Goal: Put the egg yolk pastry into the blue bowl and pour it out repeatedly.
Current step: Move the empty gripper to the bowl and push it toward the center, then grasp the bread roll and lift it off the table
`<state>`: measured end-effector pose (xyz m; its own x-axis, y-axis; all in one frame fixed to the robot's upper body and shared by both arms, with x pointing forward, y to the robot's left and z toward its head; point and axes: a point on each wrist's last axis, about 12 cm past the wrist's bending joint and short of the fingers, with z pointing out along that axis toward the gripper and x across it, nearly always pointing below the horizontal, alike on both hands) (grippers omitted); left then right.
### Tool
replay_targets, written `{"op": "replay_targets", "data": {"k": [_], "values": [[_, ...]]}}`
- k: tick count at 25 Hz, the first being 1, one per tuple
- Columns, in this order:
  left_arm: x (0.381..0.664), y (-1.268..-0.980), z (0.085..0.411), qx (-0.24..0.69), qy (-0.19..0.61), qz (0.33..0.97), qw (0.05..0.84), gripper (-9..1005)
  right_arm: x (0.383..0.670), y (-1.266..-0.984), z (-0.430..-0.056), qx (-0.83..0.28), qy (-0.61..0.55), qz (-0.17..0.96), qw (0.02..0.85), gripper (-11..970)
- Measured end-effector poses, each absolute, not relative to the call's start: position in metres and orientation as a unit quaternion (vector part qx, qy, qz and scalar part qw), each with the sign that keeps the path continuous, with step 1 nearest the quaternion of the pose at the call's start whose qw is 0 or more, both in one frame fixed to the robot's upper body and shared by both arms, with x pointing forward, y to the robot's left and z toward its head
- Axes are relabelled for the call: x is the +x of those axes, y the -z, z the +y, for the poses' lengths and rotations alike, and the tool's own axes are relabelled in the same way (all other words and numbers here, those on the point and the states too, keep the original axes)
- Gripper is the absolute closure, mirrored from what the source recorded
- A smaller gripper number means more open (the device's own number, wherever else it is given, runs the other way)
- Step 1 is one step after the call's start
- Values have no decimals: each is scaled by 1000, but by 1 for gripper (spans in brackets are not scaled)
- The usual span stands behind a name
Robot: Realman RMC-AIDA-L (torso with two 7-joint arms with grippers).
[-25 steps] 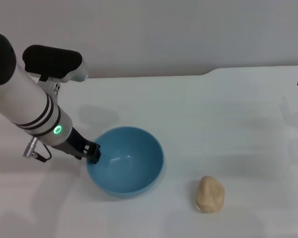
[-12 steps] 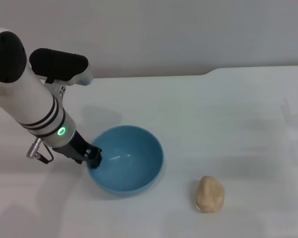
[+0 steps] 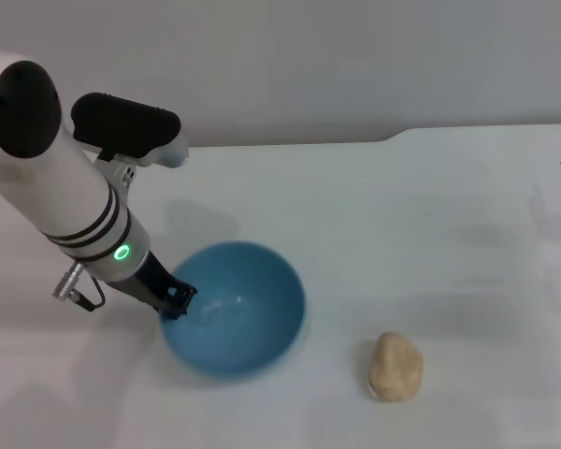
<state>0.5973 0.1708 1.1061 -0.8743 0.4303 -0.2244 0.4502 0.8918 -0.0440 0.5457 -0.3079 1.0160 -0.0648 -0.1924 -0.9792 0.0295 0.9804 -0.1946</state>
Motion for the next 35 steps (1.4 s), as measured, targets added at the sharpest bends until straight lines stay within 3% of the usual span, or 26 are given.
{"op": "replay_targets", "data": {"k": [3,8,17,24,29,35], "values": [[598,-1107,169,231,47,966,105,884,546,-1016,-307,-56,81,725,682,336],[601,-1113,165,240,43,963,112,979,548,-1017,-305,-53,74,723,684,335],[608,-1124,157,267,38,955,125,980,555,-1021,-294,-28,43,727,685,336],[612,-1133,154,270,36,953,135,980,583,-1030,-270,-8,-56,765,642,335],[620,-1142,158,253,37,956,143,980,610,-1057,-257,-13,-104,814,572,334],[623,-1147,162,238,45,959,150,981,622,-1107,-258,-19,-93,874,476,336]]}}
